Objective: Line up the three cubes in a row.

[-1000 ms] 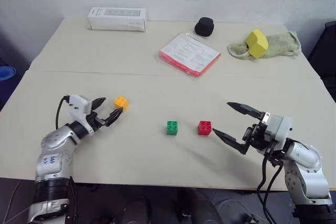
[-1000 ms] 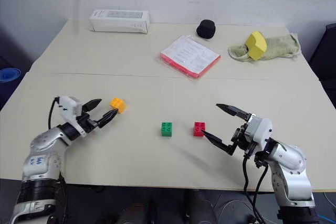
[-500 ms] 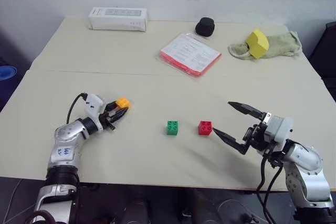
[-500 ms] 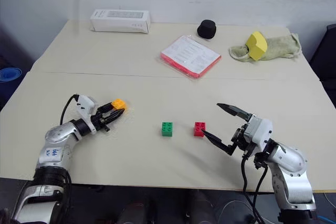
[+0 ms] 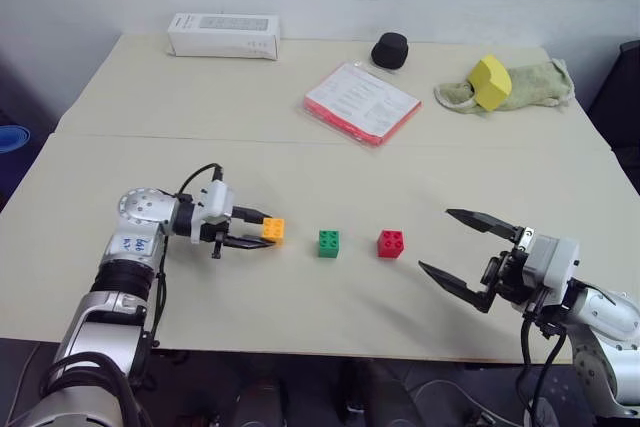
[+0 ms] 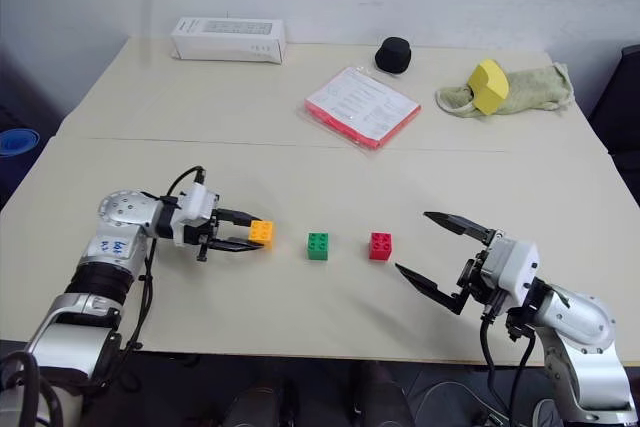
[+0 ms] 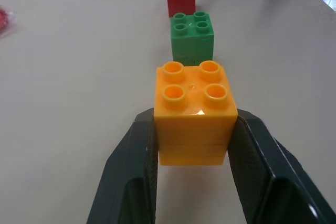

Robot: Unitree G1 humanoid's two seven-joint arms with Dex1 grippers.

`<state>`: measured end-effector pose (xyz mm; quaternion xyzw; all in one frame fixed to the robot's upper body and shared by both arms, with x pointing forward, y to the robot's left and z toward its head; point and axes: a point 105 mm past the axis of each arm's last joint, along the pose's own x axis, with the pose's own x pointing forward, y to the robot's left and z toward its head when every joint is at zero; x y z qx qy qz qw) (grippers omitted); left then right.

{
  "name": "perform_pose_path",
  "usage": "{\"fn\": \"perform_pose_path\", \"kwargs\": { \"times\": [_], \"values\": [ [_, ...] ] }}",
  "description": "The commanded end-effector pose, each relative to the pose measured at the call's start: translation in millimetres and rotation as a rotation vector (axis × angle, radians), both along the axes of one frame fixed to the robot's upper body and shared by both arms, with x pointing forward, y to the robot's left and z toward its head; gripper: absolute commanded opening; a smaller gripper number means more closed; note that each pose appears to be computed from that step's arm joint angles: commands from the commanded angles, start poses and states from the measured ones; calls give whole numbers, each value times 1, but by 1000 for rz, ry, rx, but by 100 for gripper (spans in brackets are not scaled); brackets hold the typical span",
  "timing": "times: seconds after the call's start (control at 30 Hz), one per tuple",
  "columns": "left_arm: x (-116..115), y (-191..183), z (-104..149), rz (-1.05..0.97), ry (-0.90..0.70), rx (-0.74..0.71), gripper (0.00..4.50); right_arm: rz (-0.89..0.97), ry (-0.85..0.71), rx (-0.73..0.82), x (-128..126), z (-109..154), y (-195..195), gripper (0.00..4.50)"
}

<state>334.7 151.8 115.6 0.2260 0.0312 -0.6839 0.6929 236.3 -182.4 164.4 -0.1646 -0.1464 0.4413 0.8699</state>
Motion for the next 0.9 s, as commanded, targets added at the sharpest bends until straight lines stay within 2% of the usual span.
{"fn": "perform_pose_path", "kwargs": {
  "times": [0.03, 0.5, 0.9],
  "values": [
    [-12, -1, -12, -130, 44, 88, 147, -12, -56, 17, -6, 19, 2, 450],
    [-12, 16, -21, -90, 97, 127, 147, -32, -2, 11, -16, 10, 1, 450],
    [-14, 29, -16, -46, 134, 107, 147, -38, 13, 0, -15, 7, -4, 450]
  ]
}}
